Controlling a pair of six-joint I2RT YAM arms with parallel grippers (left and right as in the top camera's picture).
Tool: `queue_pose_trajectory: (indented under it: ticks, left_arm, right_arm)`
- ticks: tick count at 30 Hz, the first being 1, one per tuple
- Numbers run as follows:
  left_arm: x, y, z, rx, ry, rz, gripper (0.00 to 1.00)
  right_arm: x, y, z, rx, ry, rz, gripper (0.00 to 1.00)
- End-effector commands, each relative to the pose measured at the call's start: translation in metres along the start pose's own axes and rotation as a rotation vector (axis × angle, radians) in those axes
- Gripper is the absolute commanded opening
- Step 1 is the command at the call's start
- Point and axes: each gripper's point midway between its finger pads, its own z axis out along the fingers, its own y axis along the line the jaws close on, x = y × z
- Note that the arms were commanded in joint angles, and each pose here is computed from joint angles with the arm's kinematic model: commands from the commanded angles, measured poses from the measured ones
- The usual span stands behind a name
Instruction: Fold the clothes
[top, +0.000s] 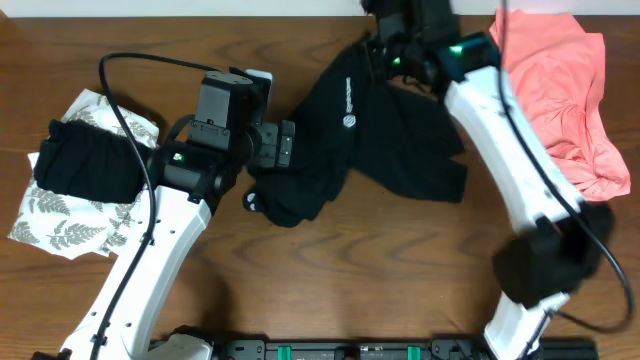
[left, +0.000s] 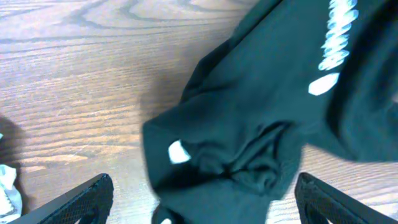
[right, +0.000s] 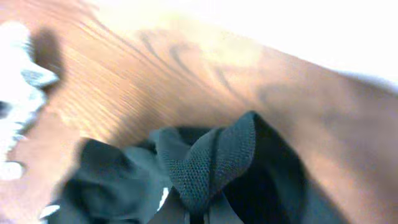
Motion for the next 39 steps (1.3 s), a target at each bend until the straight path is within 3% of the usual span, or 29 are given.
queue_pose_trajectory:
  ticks: [1, 5, 11, 18, 21, 25, 29, 34, 39]
  left_arm:
    - [-0.011, -0.001, -0.009, 0.008, -0.038, -0.004, 0.93]
    - [-0.013, -0.001, -0.011, 0.009, -0.049, -0.003, 0.94]
    - [-0.021, 0.000, -0.022, 0.004, -0.095, 0.006, 0.94]
    - [-0.028, 0.001, -0.038, -0.006, -0.145, 0.006, 0.94]
    - [-0.026, 0.001, -0.037, -0.007, -0.134, 0.005, 0.94]
    - [-0.024, -0.002, -0.035, 0.013, -0.123, 0.006, 0.94]
    - [-0.020, -0.023, -0.030, 0.123, -0.099, 0.017, 0.94]
    - [-0.004, -0.056, -0.012, 0.241, -0.015, 0.089, 0.94]
    - [0.029, -0.096, 0.019, 0.302, 0.119, 0.206, 0.94]
  right_arm:
    - [-0.015, 0.032, -0.027, -0.061, -0.054, -0.139, 0.02]
    - [-0.012, 0.067, -0.041, -0.160, -0.062, -0.335, 0.04]
    - [0.009, 0.081, -0.035, -0.159, 0.015, -0.387, 0.06]
    - [0.025, 0.093, -0.033, -0.171, 0.066, -0.530, 0.40]
    - [0.024, 0.091, -0.033, -0.166, 0.067, -0.515, 0.45]
    - [0.020, 0.073, -0.033, -0.103, 0.069, -0.445, 0.53]
    - [0.016, 0.031, -0.036, 0.057, 0.080, -0.246, 0.64]
    - [0.032, -0.009, -0.040, 0.131, 0.135, 0.051, 0.66]
    - [0.044, -0.040, -0.047, 0.188, 0.169, 0.213, 0.69]
